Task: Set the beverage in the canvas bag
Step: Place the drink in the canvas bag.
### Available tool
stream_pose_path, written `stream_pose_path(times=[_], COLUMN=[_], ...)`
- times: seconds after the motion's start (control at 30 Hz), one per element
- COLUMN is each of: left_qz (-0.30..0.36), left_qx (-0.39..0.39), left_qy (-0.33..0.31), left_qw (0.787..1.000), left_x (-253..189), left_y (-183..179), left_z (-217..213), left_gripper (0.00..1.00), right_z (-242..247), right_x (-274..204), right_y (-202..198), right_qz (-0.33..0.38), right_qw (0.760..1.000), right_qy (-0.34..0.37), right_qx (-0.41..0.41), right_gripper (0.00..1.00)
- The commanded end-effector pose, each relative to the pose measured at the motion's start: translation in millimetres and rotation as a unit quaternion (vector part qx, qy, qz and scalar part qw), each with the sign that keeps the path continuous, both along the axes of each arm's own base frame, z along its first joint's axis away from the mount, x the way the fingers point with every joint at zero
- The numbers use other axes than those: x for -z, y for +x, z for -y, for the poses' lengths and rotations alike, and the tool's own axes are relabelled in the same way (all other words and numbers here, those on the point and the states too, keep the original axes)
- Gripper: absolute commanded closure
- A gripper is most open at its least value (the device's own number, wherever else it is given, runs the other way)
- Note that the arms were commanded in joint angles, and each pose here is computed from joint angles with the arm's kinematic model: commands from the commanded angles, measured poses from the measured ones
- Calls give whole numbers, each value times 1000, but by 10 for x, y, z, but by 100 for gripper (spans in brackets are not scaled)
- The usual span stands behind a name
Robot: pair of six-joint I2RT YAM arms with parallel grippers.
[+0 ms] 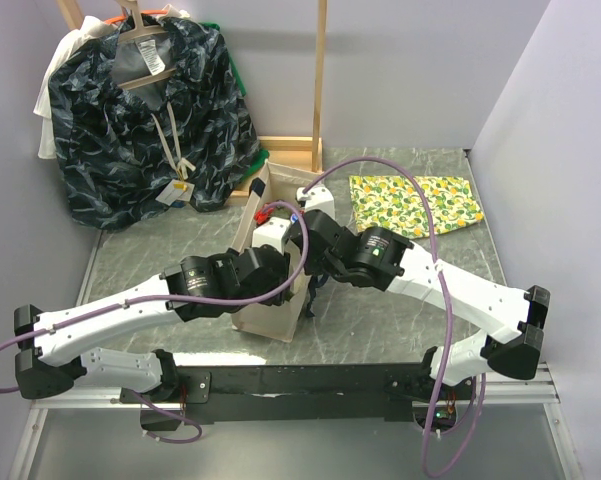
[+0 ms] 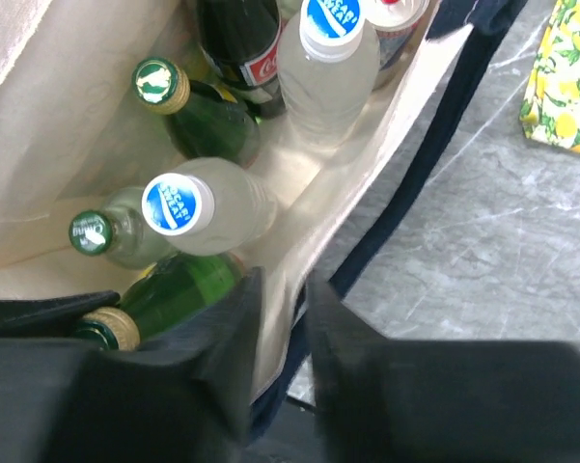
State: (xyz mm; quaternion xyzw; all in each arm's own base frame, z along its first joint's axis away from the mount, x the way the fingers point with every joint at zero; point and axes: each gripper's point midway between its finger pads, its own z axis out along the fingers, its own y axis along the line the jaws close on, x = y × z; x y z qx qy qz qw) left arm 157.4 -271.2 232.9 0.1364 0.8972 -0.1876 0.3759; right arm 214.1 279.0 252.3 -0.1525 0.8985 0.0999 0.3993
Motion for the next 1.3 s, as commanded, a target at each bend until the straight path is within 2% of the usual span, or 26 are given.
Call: stream_pose_path(times=[0.0,0.07,0.37,0.6,0.83,1.27], left_qz=[7,11,27,25,22,-8], left_qx=[17,19,23,28,34,42], left_qy=[-67,-72,-85,-78,-75,-23], left_qw=[998,997,996,996,996,999], left_x=[-228,-236,-297,-252,-230,26], left_y=[-35,-30,-21,-17,-24,-38], left_z=[162,165,146,175,217,283], left_gripper=[99,99,99,99,99,99], right_z=[-49,-52,55,222,504,522], right_x=[-383,-404,-377,-374,-529,-542], right_y=[164,169,225,240,230,225], right_qz=[63,69,86,97,132,129], right_qw=[995,994,993,991,980,979], right_qy=[75,80,64,53,89,90], right_qx=[29,26,47,75,120,128], right_gripper=[57,50,40,39,38,37])
